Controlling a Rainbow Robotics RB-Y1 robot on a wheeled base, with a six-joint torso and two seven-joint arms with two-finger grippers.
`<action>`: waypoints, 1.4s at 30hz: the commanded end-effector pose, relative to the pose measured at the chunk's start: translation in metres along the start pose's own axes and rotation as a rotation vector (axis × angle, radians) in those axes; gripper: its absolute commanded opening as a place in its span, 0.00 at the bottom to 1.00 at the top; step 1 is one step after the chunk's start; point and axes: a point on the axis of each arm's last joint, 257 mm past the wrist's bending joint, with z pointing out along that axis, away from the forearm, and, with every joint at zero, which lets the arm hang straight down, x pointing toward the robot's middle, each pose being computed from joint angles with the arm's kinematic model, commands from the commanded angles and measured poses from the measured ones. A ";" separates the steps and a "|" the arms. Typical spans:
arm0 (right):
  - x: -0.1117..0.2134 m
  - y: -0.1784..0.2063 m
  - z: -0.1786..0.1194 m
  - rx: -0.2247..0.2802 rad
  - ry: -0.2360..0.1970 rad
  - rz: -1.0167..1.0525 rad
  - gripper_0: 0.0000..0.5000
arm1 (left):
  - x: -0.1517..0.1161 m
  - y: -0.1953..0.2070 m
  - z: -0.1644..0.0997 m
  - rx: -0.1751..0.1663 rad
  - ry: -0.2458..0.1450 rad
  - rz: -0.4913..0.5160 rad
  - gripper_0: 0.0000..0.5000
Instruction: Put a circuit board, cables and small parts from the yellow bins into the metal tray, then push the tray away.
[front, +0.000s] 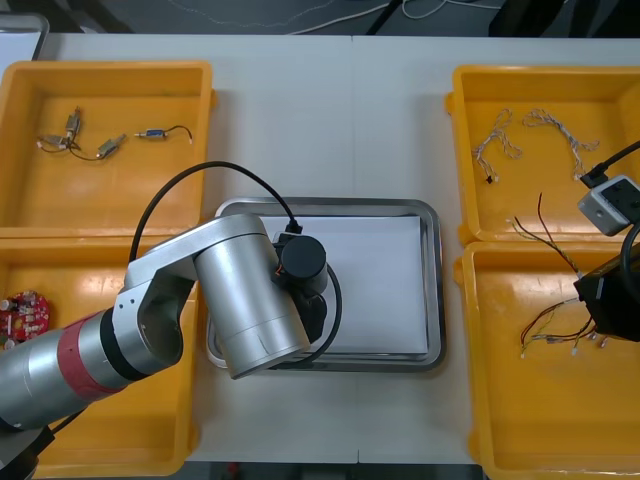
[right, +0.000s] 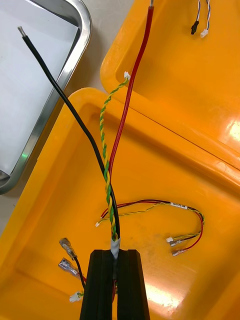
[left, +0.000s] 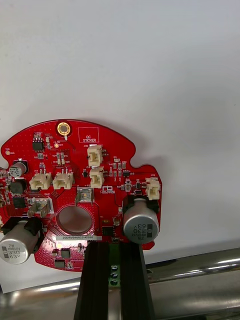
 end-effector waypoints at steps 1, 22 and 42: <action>-0.004 -0.003 -0.005 0.016 0.001 -0.031 0.00 | 0.012 0.004 0.006 -0.010 0.004 0.073 0.00; -0.004 -0.003 -0.005 0.016 0.001 -0.031 0.00 | 0.027 0.017 0.003 -0.020 0.019 0.085 0.34; -0.004 -0.003 -0.005 0.016 0.001 -0.031 0.00 | 0.003 0.012 -0.038 0.018 0.030 0.060 1.00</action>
